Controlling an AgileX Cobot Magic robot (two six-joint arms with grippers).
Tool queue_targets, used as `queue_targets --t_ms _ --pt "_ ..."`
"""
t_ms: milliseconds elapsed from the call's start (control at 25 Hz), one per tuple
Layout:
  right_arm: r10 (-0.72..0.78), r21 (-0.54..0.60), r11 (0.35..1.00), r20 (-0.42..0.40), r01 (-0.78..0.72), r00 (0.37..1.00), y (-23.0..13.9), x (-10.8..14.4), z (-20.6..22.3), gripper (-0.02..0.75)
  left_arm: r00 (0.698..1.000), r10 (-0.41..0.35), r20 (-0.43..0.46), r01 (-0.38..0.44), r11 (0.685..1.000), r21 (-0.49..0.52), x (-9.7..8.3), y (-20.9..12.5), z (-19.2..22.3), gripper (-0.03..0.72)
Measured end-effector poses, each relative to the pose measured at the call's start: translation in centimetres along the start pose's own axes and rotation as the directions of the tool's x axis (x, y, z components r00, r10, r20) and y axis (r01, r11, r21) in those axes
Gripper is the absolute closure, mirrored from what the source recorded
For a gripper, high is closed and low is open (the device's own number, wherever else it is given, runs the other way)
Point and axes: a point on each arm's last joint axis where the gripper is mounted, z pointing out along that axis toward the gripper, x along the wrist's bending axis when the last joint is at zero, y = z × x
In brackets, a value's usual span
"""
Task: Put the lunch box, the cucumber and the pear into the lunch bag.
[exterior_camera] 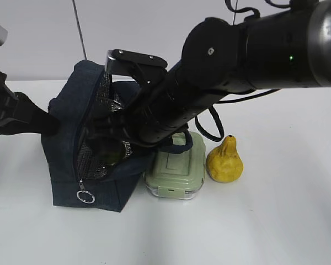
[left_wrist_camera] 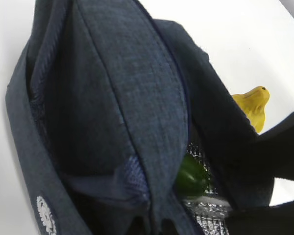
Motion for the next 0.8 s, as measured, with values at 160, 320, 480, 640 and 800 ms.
queue_targets --t_ms 160,320,480,640,800 --pt "-0.064 -0.027 0.998 0.001 0.064 0.998 0.6 0.5 -1.3 0.157 1.0 0.001 0.0 -0.001 1.0 0.0 0.0 0.0 0.0 0.685" --pt "-0.133 -0.07 0.988 0.047 0.136 0.99 1.2 0.8 -4.0 0.163 1.0 0.001 0.0 -0.001 1.0 0.0 0.0 0.0 0.0 0.686" --pt "-0.124 -0.053 0.989 0.2 0.137 0.972 1.6 -0.9 -6.8 0.167 1.0 0.002 -0.001 -0.002 1.0 0.001 0.0 0.0 0.0 0.686" --pt "-0.096 0.036 0.995 0.381 0.089 0.919 1.4 -4.6 -8.4 0.167 1.0 0.004 -0.002 -0.004 1.0 0.004 0.0 0.0 0.0 0.686" --pt "-0.032 0.093 0.996 0.469 -0.013 0.883 1.3 -8.5 -10.0 0.171 1.0 0.004 -0.002 -0.004 1.0 0.004 0.0 0.0 0.0 0.686"
